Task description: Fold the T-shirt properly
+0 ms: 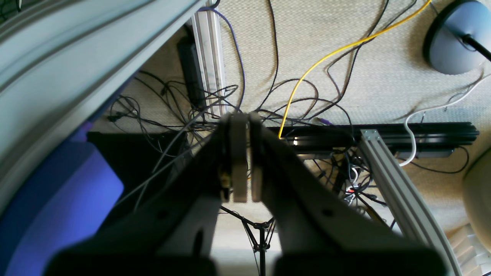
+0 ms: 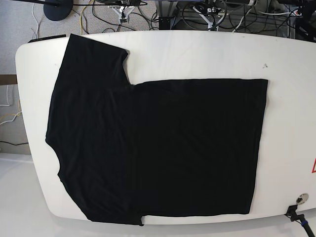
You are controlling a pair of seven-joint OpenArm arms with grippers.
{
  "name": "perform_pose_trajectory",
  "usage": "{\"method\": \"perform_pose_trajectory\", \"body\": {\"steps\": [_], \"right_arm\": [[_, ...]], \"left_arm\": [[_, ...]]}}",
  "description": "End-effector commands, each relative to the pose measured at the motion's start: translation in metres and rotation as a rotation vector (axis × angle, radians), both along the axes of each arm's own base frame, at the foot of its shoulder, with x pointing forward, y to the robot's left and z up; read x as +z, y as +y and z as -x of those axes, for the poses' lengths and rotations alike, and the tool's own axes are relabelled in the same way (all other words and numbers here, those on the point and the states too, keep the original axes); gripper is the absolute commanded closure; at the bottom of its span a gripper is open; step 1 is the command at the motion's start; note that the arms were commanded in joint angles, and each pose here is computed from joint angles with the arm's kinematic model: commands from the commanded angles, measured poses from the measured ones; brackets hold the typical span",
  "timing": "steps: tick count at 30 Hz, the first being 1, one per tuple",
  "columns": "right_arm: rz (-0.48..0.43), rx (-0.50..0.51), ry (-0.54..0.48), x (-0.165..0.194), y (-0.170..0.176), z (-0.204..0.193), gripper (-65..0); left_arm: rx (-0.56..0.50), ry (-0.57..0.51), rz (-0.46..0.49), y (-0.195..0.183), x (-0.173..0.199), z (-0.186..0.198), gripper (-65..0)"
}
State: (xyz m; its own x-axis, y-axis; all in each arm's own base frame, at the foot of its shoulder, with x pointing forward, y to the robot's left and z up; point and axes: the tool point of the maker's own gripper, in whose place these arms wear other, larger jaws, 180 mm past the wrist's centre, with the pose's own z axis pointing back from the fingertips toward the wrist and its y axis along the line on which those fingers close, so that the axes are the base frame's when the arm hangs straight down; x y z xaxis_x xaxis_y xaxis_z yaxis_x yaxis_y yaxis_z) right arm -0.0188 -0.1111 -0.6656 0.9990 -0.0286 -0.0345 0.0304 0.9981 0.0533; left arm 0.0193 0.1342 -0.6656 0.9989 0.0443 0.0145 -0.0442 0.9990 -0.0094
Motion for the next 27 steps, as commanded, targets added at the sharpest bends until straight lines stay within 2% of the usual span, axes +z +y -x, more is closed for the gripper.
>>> {"method": "perform_pose_trajectory", "body": {"steps": [1, 16, 22, 27], "right_arm": [[-0.011, -0.004, -0.024, 0.000, 0.003, -0.006, 0.0], [-0.006, -0.032, -0.045, 0.001, -0.001, 0.005, 0.0], [-0.002, -0.027, -0.040, 0.003, -0.003, 0.035, 0.0], [0.001, -0.027, -0.040, 0.008, -0.006, 0.062, 0.0]], "left_arm": [[0.005, -0.017, 0.009, -0.003, 0.000, -0.004, -0.5], [-0.003, -0.006, 0.008, -0.001, 0.000, 0.002, -0.5], [-0.005, 0.003, -0.001, 0.003, 0.000, 0.020, -0.1], [-0.022, -0.069, -0.016, 0.013, 0.004, 0.021, 0.0]]}}
